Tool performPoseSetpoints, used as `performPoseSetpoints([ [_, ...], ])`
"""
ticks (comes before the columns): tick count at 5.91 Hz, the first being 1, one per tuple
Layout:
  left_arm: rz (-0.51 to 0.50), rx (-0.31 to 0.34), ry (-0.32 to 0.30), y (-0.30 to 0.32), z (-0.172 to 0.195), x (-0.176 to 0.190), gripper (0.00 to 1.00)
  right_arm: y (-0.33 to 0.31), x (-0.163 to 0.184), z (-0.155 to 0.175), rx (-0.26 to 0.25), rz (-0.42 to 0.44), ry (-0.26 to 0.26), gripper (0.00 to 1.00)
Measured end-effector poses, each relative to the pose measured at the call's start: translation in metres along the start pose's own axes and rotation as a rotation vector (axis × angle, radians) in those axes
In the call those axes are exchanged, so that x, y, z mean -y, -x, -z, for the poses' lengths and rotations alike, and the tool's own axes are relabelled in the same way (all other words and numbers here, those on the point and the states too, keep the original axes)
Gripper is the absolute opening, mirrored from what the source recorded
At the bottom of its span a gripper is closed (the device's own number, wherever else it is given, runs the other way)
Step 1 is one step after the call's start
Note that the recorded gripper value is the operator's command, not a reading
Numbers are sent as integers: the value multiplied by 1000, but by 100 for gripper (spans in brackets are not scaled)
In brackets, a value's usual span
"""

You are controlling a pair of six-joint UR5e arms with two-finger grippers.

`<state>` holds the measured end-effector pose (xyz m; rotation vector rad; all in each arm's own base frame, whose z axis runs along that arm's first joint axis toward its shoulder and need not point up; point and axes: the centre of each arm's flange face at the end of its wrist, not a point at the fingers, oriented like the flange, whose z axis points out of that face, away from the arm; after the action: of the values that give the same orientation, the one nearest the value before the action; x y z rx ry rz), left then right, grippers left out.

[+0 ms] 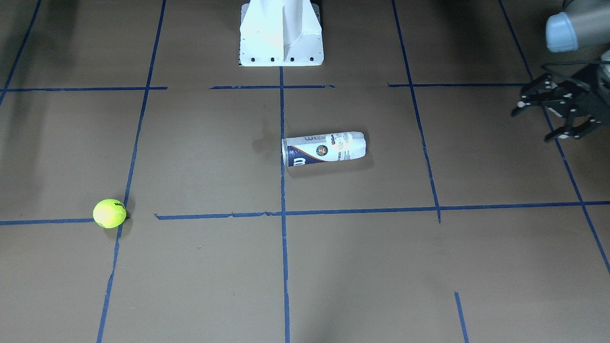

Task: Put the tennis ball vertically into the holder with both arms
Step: 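Reach the left gripper down to the clear Wilson can lying on its side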

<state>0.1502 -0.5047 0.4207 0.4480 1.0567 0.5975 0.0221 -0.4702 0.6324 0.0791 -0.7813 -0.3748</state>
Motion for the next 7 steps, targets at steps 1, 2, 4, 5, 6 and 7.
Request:
performPoseSetpoints([
  [1,-99,-57,-8,-60,-27,59,100,4,1,3,12,6,-10,100],
  [2,-204,-70,-15,-123,-62,102,100,7,-2,3,23,17,-24,100],
  [4,-361,-12,-40,-222,-132,136,100,8,-11,-4,19,68,-65,100],
  [5,-404,-25,-34,-259,-155,139,100,5,-11,-13,17,93,-75,100],
  [6,-433,-30,-27,-284,-160,146,100,4,-10,-17,15,114,-90,100],
  [7,-487,1,-9,-306,-160,160,100,5,-9,-20,14,135,-102,100],
])
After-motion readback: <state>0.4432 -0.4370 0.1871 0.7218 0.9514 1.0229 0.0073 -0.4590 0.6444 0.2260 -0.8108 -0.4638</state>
